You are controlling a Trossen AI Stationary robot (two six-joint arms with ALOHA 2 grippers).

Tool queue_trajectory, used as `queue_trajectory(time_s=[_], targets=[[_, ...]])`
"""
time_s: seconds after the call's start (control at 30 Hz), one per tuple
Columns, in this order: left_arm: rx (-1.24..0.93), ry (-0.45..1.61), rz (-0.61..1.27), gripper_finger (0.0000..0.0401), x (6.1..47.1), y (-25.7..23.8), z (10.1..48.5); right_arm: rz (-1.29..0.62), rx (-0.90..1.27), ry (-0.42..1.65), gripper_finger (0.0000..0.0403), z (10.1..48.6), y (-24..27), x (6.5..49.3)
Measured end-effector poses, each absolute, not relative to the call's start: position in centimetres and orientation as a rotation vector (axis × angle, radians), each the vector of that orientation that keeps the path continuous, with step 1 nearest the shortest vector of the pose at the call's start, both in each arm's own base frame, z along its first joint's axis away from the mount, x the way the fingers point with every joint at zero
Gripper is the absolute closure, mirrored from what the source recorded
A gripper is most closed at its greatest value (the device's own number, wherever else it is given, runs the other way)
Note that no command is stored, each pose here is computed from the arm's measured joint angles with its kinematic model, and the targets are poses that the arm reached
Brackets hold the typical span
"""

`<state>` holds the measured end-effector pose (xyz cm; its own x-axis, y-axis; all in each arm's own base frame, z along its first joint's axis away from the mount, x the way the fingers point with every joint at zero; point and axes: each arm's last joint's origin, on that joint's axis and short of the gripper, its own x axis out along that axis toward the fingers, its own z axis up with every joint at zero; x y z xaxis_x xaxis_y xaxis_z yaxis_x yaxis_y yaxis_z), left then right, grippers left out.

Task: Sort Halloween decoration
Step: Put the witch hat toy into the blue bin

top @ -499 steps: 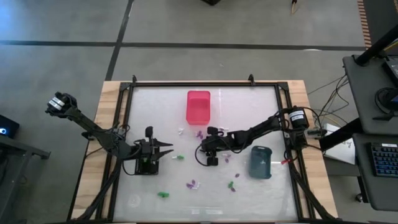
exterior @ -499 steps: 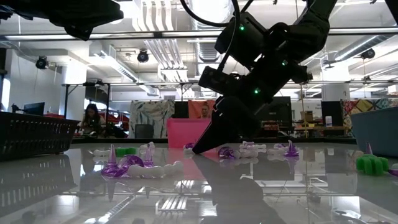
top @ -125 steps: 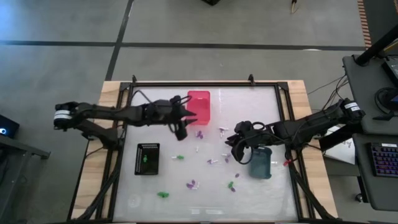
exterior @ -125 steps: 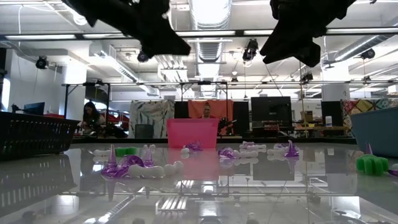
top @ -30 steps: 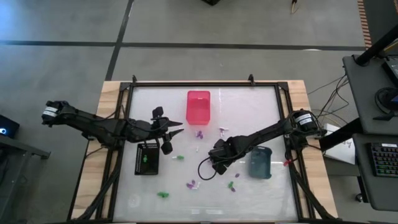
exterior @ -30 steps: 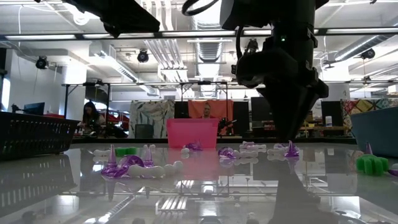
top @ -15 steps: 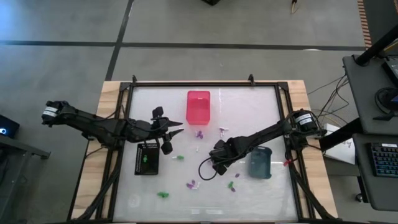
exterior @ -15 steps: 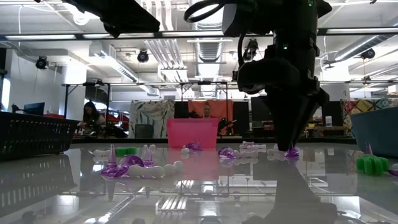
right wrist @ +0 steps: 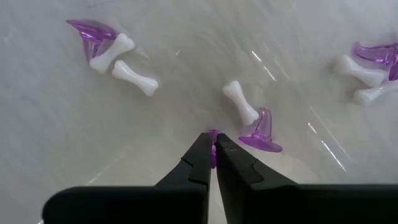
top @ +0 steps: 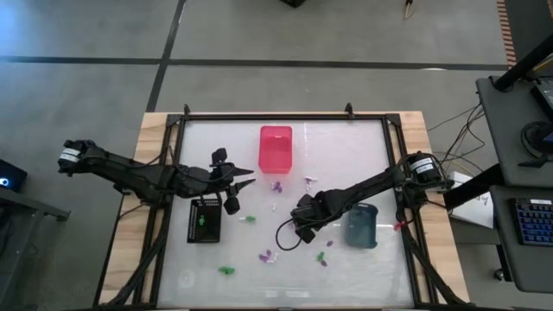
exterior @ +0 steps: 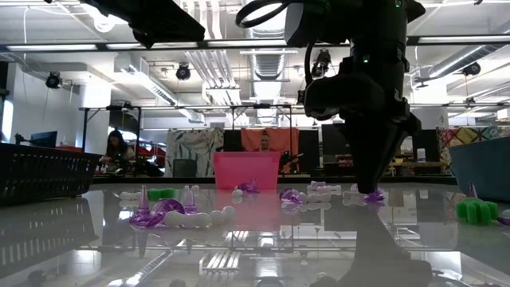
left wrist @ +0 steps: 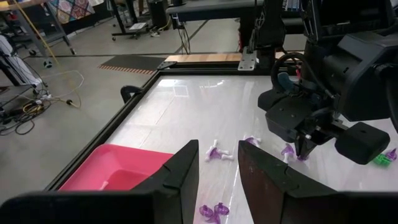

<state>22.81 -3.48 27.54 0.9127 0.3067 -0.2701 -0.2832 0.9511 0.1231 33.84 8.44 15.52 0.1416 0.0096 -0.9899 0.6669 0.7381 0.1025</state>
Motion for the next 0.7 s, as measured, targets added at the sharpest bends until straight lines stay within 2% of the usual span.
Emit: queue_trajectory(time_s=[0.2, 0.43, 0.6, 0.7], targets=[[0.082, 0.291, 0.304, 0.0306, 22.8, -3.5, 27.5, -0.44, 0.62, 1.357, 0.0393, 16.8, 8.7, 34.5], [0.082, 0.291, 0.304, 0.0306, 22.8, -3.5, 27.5, -0.32, 0.577, 1.348, 0.0394, 20.6, 9.1, 34.4], [0.082, 0.291, 0.304, 0.0306, 22.8, -3.5, 27.6, -0.343, 0.54, 1.42, 0.0394, 23.2, 9.0, 31.7], [0.082, 0.291, 0.304, 0.0306, 22.8, -3.5, 27.6, -0.439, 0.532, 1.459, 0.0394, 24.7, 9.0, 29.5]])
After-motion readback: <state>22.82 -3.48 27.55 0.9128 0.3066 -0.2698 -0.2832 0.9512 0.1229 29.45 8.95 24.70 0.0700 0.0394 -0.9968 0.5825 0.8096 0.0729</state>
